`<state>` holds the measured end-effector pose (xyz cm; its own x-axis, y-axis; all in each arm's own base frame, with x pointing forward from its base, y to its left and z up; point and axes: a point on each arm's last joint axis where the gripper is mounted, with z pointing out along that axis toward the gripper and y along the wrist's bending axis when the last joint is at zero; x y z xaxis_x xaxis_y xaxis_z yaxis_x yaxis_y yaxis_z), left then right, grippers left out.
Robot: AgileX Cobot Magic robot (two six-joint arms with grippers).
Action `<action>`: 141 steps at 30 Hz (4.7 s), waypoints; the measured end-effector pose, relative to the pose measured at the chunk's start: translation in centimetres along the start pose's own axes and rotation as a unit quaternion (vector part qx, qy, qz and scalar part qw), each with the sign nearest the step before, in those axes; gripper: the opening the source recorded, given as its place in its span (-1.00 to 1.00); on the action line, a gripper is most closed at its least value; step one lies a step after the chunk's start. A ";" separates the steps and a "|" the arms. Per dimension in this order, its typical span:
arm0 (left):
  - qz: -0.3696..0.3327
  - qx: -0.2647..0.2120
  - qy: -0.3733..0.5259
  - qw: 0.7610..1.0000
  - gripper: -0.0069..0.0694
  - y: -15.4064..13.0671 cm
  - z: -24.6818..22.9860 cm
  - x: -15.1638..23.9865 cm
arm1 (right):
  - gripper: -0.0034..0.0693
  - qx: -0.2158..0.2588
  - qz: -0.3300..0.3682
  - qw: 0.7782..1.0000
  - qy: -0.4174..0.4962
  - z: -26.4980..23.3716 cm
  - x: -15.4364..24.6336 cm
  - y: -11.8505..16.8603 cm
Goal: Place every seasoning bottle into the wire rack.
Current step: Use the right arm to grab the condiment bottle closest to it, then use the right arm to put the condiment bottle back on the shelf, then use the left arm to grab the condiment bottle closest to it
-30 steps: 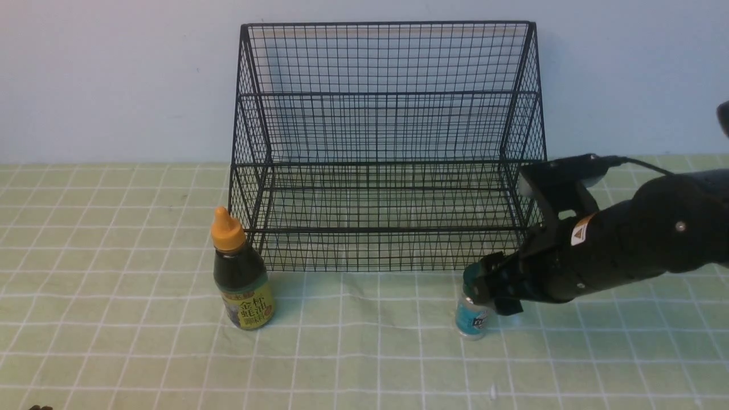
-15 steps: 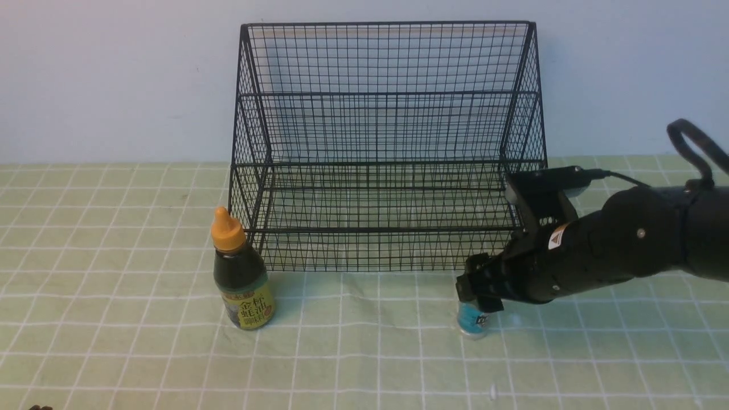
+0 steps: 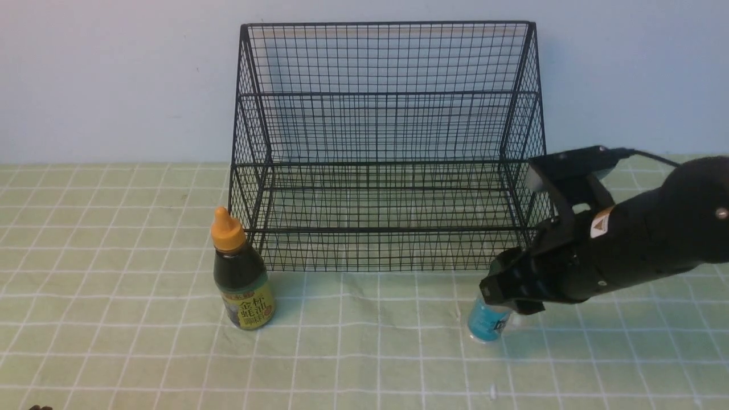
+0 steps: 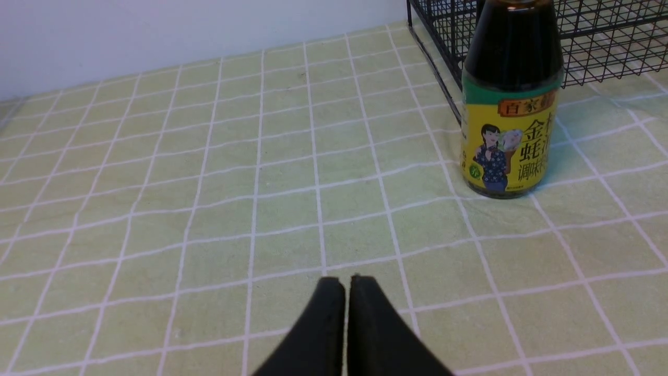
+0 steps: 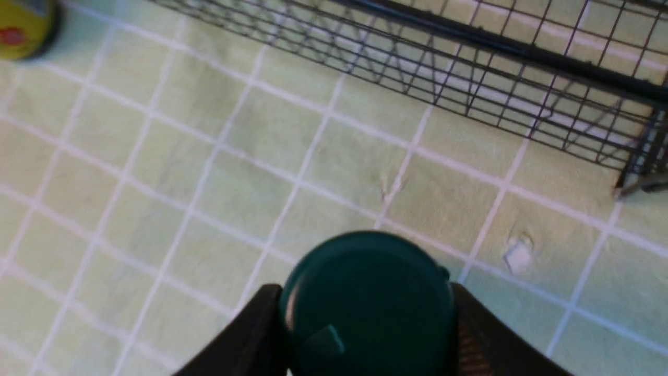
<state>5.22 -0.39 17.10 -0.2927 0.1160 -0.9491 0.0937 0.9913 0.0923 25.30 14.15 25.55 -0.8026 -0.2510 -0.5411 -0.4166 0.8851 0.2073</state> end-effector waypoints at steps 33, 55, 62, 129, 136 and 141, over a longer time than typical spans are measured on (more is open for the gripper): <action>0.000 0.000 0.000 1.000 -0.84 0.0 0.0 0.0 | 0.01 0.062 -0.084 0.994 -0.031 4.4 -8.8 -0.7; 0.000 0.000 0.000 1.000 -0.84 0.0 0.0 0.0 | 0.53 0.064 -0.081 0.994 -0.044 1.4 -9.1 -0.2; 0.000 0.000 0.000 1.000 -0.84 0.0 0.0 0.0 | 0.00 0.057 -0.074 0.988 -0.124 -11.1 -7.6 1.6; -0.001 0.000 0.000 1.000 -0.84 0.0 0.0 0.0 | -0.95 0.255 0.069 0.880 -0.394 -8.2 23.6 -6.3; -0.001 0.000 0.000 1.000 -0.84 0.0 0.0 0.0 | -0.95 0.255 0.068 0.880 -0.394 -8.2 23.6 -6.3; -0.001 0.000 0.000 1.000 -0.84 0.0 0.0 0.0 | -0.95 0.255 0.068 0.880 -0.394 -8.2 23.6 -6.3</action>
<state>5.21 -0.39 17.10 -0.2926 0.1140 -0.9494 0.0930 0.9916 0.0904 5.43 -0.58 18.17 -0.2015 0.0434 -0.9785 0.0686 0.9972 0.0301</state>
